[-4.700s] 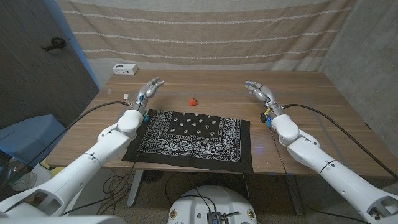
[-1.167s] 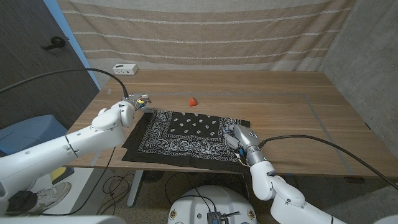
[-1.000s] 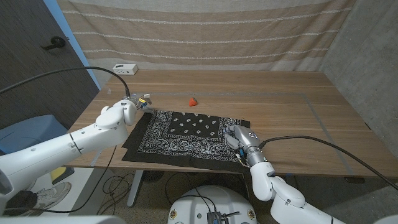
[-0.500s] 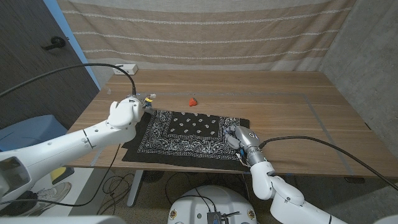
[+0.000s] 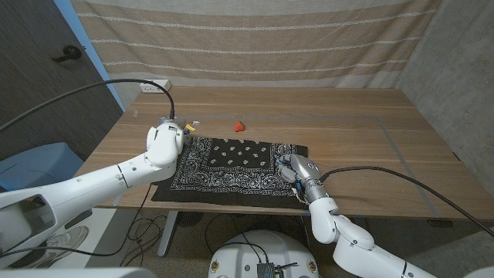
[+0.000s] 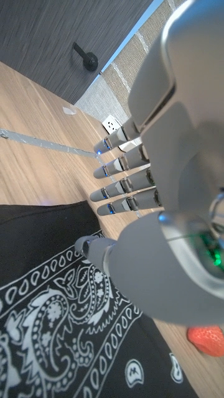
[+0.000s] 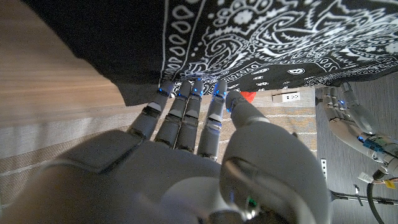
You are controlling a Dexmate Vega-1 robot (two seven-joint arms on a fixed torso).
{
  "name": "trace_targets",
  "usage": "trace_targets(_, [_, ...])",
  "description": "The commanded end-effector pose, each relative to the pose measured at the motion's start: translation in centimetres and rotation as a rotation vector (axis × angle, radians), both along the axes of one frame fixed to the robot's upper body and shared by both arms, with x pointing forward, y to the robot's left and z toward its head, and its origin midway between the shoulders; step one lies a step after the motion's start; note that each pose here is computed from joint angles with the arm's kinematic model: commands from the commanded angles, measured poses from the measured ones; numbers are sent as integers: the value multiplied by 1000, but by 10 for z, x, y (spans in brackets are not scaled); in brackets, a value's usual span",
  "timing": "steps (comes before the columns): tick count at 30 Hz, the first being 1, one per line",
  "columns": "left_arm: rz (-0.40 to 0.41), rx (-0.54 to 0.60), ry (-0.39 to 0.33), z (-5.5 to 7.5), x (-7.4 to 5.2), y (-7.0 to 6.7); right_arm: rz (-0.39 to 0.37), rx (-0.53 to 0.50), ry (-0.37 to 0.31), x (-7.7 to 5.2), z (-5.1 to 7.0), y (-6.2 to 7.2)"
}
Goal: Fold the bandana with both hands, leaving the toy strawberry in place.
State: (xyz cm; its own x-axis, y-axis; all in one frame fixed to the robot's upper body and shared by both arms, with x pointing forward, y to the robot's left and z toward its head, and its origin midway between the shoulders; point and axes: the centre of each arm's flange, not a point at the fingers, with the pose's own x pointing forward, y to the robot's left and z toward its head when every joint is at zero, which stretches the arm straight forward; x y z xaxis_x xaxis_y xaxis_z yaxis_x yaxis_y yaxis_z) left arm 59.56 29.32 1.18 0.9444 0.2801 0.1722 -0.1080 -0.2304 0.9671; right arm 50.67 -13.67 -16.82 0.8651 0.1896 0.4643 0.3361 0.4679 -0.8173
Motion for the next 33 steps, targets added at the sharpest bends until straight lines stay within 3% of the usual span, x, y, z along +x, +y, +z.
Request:
trace_targets(1, [61,70,17,-19,19,-1,-11,0,8,2,2,-2])
trace_targets(7, [66,104,11,-26,26,-2,-14,0,12,2,2,-4])
trace_targets(17, [13,142,-121,-37,33,-1,-16,3,19,3,0,-6])
trace_targets(24, [-15,139,-174,-29,23,-4,-17,4,18,3,-1,-8])
trace_targets(29, [-47,122,-267,-22,7,-6,-16,5,22,5,-2,-8])
trace_targets(33, [-71,65,-240,-11,-7,-6,-17,6,17,5,-2,-8])
